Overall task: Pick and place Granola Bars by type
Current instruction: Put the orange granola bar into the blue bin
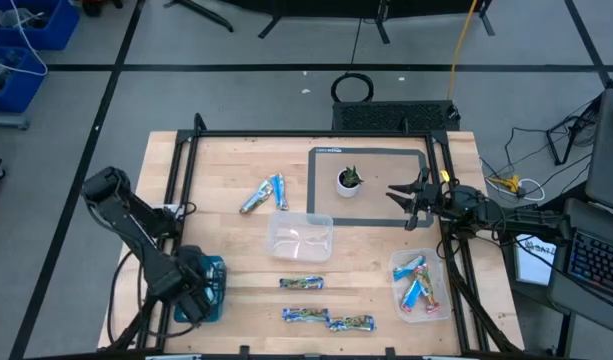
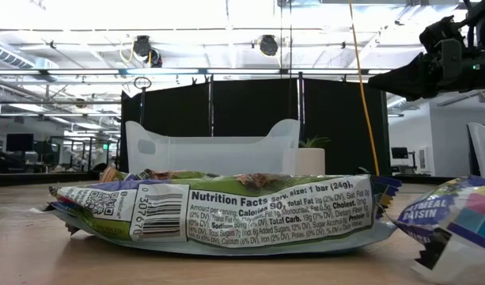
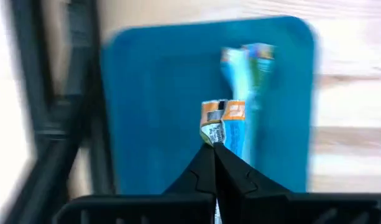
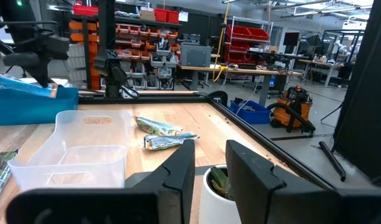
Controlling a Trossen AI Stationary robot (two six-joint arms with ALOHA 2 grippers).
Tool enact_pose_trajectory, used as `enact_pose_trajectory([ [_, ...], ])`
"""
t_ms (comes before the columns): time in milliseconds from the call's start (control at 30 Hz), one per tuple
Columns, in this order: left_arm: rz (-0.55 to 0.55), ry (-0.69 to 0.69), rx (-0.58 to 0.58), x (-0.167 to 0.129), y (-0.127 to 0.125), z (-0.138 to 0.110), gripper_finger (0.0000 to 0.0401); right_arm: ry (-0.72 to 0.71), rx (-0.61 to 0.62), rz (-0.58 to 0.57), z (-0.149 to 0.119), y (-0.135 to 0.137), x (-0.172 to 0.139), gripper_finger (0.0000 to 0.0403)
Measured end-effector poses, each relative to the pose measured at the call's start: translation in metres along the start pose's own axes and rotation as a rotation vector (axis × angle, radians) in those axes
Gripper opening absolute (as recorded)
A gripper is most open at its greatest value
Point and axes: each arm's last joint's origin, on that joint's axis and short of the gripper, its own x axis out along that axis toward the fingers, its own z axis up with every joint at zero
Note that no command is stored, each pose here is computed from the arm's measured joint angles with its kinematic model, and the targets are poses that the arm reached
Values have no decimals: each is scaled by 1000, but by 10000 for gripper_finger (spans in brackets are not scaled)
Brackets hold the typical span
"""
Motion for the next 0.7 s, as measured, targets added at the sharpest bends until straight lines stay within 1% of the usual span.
enact_pose_trajectory([
  [67,64,-8,-5,0,3,3,2,0,0,0,0,0,0,82],
  [133,89,-12,-5,0,5,4,7,0,0,0,0,0,0,82],
  [267,72,-32,8,0,5,4,21,0,0,0,0,0,0,82],
  [333,55,-45,12,0,4,5,22,0,0,0,0,0,0,82],
  [700,49,-54,23,0,4,5,25,0,0,0,0,0,0,82],
])
